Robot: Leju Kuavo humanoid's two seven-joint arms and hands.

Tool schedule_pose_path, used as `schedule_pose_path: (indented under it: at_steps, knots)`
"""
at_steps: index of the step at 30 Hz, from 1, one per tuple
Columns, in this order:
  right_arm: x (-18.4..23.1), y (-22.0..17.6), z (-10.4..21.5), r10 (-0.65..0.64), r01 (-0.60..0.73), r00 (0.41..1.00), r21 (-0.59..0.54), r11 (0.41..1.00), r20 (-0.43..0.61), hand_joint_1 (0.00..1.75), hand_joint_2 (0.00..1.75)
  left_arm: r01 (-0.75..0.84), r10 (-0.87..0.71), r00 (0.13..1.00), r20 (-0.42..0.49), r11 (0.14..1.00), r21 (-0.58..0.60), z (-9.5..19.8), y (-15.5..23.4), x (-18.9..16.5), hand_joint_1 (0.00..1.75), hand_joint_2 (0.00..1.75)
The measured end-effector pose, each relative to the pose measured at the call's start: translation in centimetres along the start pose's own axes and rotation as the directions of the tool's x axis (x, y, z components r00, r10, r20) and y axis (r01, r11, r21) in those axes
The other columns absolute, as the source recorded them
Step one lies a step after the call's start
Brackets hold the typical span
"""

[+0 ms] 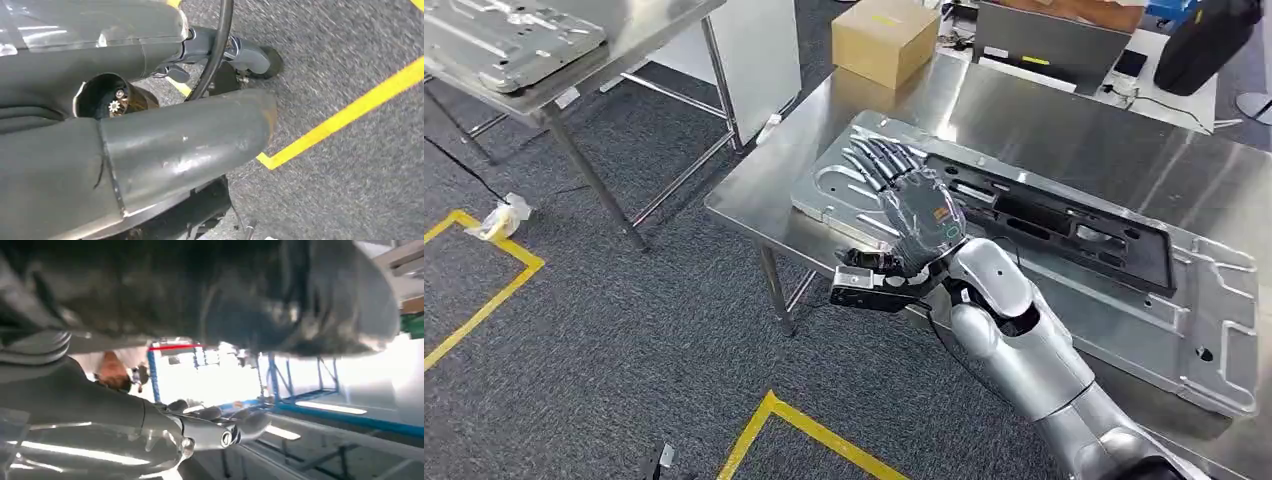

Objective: Take the parts from the cabinet and place them on the table.

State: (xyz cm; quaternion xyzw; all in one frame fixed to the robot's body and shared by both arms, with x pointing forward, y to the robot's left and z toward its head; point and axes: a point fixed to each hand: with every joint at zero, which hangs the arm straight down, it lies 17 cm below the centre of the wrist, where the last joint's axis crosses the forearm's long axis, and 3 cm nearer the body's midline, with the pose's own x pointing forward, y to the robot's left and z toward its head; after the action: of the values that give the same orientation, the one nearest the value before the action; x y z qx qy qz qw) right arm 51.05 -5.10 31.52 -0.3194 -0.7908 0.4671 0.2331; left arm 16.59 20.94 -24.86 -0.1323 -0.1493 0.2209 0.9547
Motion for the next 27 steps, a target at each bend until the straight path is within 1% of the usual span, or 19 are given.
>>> schedule_pose_path:
  at_steps: [3,8,17,20,24,27]
  knots:
    - [-0.1,-0.3,-0.2,0.004,-0.004,1.000,-0.002,1.000,0.000,0.00,0.00,0.002,-0.002,1.000,0.002,1.000,0.003,0.0,0.0,0.2,0.00,0.00]
    - [-1.0,0.5,0.4,0.013,-0.013,1.000,0.024,1.000,-0.012,0.00,0.00,0.004,-0.004,1.000,0.002,1.000,0.003,0.0,-0.1,0.3,0.00,0.00]
    - [-1.4,0.1,0.0,0.026,-0.026,1.000,0.030,0.999,-0.010,0.00,0.00,0.024,-0.024,1.000,0.005,0.999,0.021,-0.1,0.1,0.4,0.00,0.00]
    - [-1.5,0.3,0.1,0.028,-0.027,1.000,0.040,0.999,-0.009,0.00,0.00,0.032,-0.032,0.999,0.021,0.999,0.023,-0.2,-0.2,1.3,0.00,0.00]
    - [-1.7,0.6,0.2,0.028,-0.028,1.000,0.049,0.998,-0.012,0.00,0.00,0.034,-0.035,0.999,0.020,0.999,0.033,-0.2,0.1,1.1,0.00,0.00]
    - [-2.0,0.2,0.0,0.033,-0.032,0.999,0.044,0.999,-0.013,0.00,0.00,0.033,-0.034,0.999,0.026,0.999,0.043,-0.3,0.0,1.5,0.00,0.00]
